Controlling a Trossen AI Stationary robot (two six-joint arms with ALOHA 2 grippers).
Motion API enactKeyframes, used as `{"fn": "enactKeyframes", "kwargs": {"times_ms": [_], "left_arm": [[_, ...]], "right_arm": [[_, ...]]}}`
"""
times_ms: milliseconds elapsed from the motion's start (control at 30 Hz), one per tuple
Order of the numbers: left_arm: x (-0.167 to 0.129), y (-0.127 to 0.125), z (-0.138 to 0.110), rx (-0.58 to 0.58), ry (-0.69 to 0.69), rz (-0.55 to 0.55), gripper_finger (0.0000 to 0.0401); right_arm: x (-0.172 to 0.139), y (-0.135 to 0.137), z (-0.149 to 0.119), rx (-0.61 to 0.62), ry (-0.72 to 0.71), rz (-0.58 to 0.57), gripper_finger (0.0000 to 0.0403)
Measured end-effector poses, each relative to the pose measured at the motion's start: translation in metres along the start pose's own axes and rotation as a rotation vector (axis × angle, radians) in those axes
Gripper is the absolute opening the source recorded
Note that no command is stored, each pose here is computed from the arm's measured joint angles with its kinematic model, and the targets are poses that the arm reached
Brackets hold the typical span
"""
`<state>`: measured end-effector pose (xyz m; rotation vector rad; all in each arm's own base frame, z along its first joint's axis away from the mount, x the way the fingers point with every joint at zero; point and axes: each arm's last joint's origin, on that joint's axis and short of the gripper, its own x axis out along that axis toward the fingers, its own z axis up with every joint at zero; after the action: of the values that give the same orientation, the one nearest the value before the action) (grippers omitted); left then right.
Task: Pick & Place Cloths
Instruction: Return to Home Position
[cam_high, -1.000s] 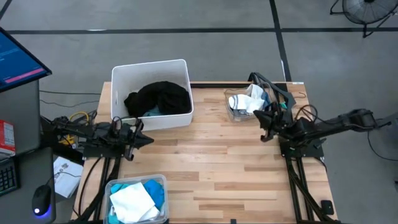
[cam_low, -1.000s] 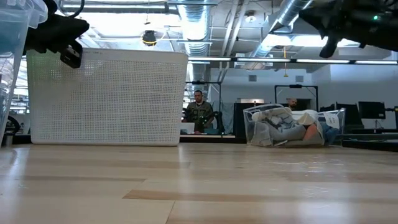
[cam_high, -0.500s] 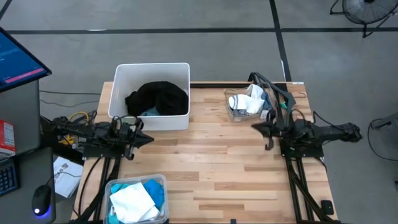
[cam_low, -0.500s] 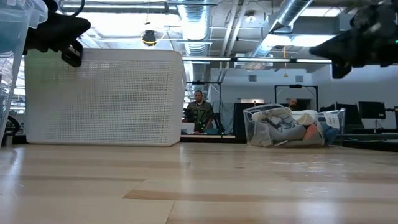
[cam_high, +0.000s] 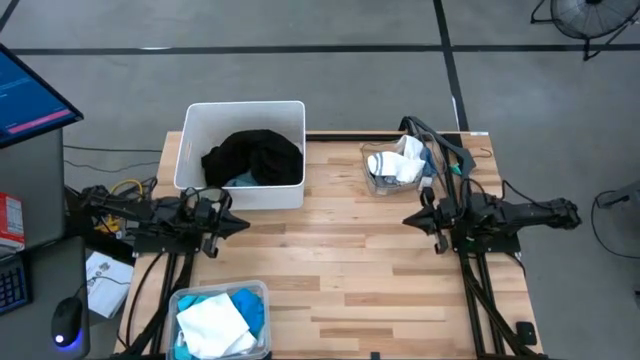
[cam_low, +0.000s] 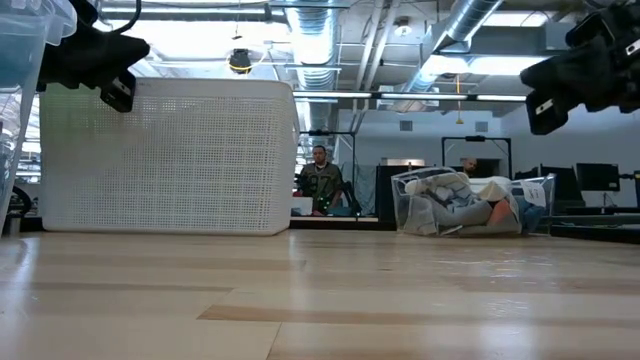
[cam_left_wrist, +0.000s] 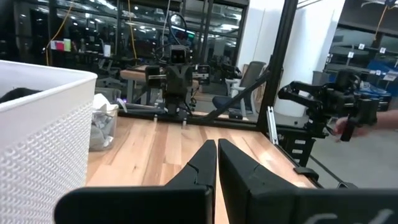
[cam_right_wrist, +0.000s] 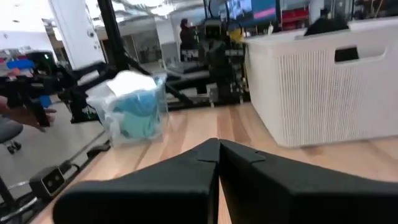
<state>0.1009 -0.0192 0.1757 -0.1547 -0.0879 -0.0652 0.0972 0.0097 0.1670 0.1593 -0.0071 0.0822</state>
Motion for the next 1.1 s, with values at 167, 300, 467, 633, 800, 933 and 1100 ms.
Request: {"fn": "enactKeyframes", "kwargs": {"times_ms": [167, 300, 467, 633, 800, 933, 1100], "left_arm": [[0.0001, -0.0001, 0.0002, 0.000, -0.001, -0.001, 0.0001], [0.0001, -0.0001, 0.0002, 0.000, -0.002, -0.001, 0.0001], [0.0001, -0.0001, 0.0003, -0.001, -0.003, -0.002, 0.0001], [0.0001, -0.0002, 0.0007, -0.002, -0.007, -0.002, 0.0001], [0.0001, -0.0002, 0.0008, -0.002, -0.008, -0.003, 0.0001], [0.0001, -0.0002, 0.0009, -0.002, -0.009, -0.003, 0.0001], [0.0001, -0.0002, 0.0010, -0.003, -0.010, -0.003, 0.0001]], "right_arm": [[0.0003, 0.0000, -0.0004, 0.000, 0.005, 0.000, 0.0010], [0.0003, 0.0000, -0.0004, 0.000, 0.005, 0.000, 0.0014], [0.0003, 0.0000, -0.0006, 0.000, 0.006, -0.001, 0.0015], [0.0003, 0.0000, -0.0006, 0.000, 0.006, -0.001, 0.0013], [0.0003, -0.0001, -0.0006, 0.000, 0.006, -0.001, 0.0013], [0.0003, -0.0001, -0.0007, 0.000, 0.007, -0.001, 0.0014], [0.0003, -0.0001, -0.0007, 0.000, 0.007, -0.001, 0.0015]]}}
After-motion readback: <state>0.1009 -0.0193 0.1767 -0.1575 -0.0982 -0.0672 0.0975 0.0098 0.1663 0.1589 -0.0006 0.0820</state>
